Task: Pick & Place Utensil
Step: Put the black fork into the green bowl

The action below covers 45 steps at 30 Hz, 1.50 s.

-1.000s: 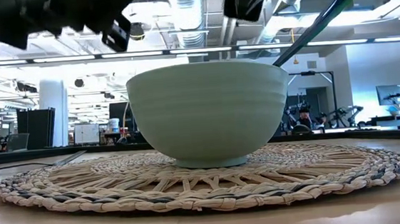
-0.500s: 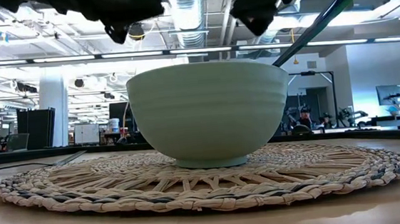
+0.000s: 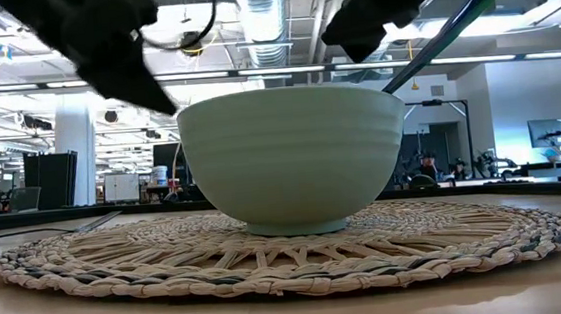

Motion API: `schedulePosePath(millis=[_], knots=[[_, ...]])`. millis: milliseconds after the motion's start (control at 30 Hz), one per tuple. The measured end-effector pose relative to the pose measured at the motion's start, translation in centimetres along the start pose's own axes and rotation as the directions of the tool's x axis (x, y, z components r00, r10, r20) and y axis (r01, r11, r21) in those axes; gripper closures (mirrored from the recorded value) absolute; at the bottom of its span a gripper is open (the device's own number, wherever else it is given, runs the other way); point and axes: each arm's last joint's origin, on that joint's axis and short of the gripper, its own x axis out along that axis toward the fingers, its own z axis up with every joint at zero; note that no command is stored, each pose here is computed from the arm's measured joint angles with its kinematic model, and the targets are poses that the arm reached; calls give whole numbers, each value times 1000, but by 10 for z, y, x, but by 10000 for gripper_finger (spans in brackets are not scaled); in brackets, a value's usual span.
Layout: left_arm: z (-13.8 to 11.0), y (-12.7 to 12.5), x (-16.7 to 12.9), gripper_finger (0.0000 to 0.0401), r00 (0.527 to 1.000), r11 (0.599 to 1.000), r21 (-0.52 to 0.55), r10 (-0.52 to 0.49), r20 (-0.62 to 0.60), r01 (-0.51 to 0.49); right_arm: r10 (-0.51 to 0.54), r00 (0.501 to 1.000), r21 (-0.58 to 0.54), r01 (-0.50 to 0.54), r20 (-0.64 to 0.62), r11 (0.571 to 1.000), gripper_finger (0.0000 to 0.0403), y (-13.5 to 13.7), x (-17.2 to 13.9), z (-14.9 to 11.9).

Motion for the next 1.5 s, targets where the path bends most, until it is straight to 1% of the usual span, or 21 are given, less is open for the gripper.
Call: schedulePosePath(millis=[67,167,300,433,567,700,800,900,967,1033,1267,1400,1500], knots=[[-6,6,-4,325,998,999,-37,33,-59,-35,4,1000,13,-4,1,1000,351,2,0,0],[-16,13,-11,325,986,992,-89,78,-149,-92,11,1000,67,-11,-1,998,351,4,1,0],[-27,14,-19,325,967,987,-138,47,-251,-84,33,999,119,-32,-2,992,351,12,2,0],[-35,11,-25,325,941,981,-183,4,-337,-70,47,999,100,-48,13,994,351,22,3,2],[-45,11,-29,325,917,967,-231,7,-399,-108,58,996,76,-63,64,995,351,31,3,7],[-65,14,-25,325,895,950,-263,34,-445,-167,75,993,50,-79,92,996,351,36,3,9],[-81,15,-22,325,870,948,-257,41,-492,-190,78,993,42,-83,94,996,351,38,3,10],[-91,13,-19,325,862,947,-255,42,-506,-196,77,993,41,-81,93,996,351,38,3,9],[-92,10,-17,325,865,949,-255,35,-501,-186,71,993,38,-75,93,996,351,36,3,10],[-93,8,-15,325,869,950,-250,41,-493,-186,65,993,13,-67,94,998,351,34,3,10],[-100,3,-7,325,859,952,-222,71,-508,-210,37,995,-3,-36,96,999,351,24,2,10],[-106,0,-1,325,845,954,-182,110,-524,-237,22,995,6,-23,97,1000,351,19,2,10],[-110,-4,1,326,853,959,-140,147,-501,-247,21,995,8,-21,97,1000,351,17,2,10]])
